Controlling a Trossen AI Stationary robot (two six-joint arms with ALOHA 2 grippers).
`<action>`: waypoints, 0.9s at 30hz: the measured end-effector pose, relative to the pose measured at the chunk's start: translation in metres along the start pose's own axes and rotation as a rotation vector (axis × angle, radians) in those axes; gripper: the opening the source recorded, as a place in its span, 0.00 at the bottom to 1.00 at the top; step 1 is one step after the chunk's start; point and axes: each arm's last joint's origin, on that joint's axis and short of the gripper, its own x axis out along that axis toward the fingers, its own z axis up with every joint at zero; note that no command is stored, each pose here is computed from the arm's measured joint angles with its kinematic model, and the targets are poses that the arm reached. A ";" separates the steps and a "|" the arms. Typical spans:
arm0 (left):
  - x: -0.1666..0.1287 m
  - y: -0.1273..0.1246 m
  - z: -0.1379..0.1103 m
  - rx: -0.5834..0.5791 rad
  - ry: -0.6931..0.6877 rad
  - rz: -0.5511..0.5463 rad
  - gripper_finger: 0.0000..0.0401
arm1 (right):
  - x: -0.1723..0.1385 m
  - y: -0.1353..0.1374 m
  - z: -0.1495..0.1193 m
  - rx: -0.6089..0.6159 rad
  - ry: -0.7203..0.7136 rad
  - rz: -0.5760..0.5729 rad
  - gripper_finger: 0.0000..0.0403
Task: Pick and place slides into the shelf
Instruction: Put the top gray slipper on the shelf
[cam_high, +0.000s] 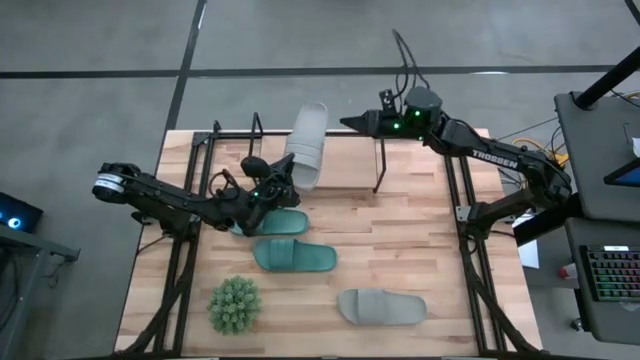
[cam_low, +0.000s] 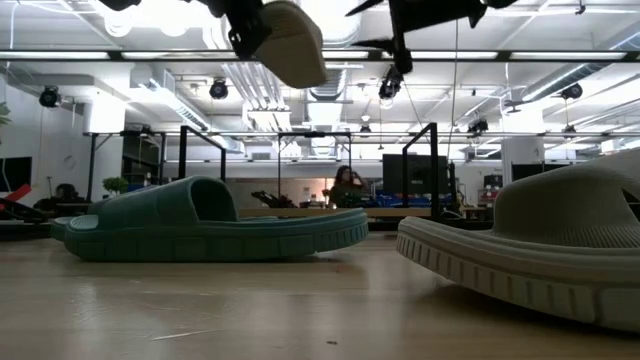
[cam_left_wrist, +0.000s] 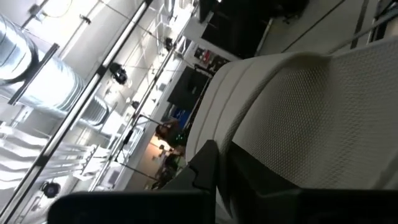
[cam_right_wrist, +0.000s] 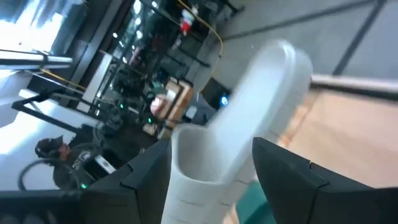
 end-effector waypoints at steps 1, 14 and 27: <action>0.000 -0.001 -0.001 0.003 0.007 0.000 0.00 | -0.001 0.004 0.003 -0.017 -0.011 0.009 0.53; -0.008 -0.038 -0.032 -0.018 0.214 0.024 0.00 | -0.012 0.039 0.020 -0.111 -0.018 0.046 0.53; -0.008 -0.096 -0.049 0.029 0.231 -0.013 0.00 | -0.025 0.052 0.020 -0.129 -0.031 0.086 0.53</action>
